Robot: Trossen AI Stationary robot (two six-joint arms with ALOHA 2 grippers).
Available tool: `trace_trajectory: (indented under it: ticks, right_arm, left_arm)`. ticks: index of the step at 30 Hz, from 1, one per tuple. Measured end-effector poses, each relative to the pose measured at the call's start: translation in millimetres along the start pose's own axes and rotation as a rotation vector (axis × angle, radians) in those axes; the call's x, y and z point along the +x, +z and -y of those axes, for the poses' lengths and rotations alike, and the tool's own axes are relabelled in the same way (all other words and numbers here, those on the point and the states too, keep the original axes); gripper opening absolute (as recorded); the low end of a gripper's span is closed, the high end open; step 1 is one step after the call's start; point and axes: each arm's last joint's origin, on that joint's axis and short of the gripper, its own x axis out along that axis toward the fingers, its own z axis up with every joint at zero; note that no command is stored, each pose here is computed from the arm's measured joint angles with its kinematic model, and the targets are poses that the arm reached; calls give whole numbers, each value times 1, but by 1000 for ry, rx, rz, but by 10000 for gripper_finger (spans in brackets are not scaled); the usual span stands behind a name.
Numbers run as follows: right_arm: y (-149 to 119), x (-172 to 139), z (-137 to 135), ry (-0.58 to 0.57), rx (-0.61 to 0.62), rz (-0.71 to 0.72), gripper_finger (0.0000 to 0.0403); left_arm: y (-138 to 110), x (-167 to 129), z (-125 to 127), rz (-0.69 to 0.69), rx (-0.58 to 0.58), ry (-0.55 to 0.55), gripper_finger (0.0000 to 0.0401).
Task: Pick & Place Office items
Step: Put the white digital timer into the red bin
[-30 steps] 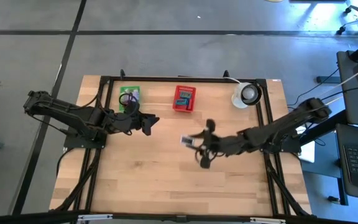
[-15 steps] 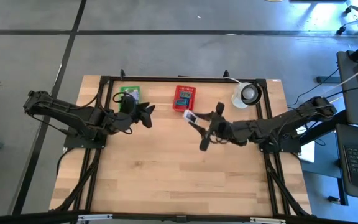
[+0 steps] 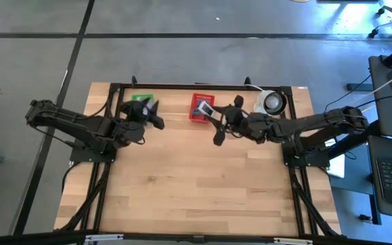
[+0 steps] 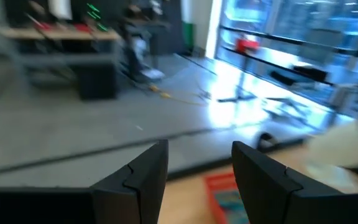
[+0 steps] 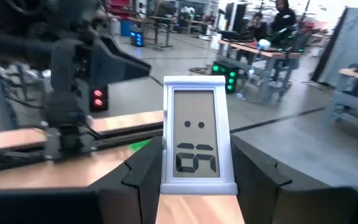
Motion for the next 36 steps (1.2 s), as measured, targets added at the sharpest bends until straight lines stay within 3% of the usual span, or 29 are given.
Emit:
trace_trajectory:
  ticks: [7, 15, 22, 30, 36]
  right_arm:
    - [-15, 17, 34, -127, -4, -135, 159]
    - [-49, 50, 72, -164, 199, -313, 159]
    - [-101, 87, 92, -222, 161, -478, 161]
    - [-141, 107, 117, -170, 184, -613, 163]
    - [-152, 122, 130, -90, 248, -558, 164]
  left_arm:
    - [4, 19, -9, 19, 110, 117, 173]
    - [5, 52, -18, -168, 87, -48, 173]
    - [7, 67, -27, -233, 29, -87, 173]
    - [7, 69, -29, -231, -87, -55, 173]
    - [8, 69, -30, -215, -140, -24, 173]
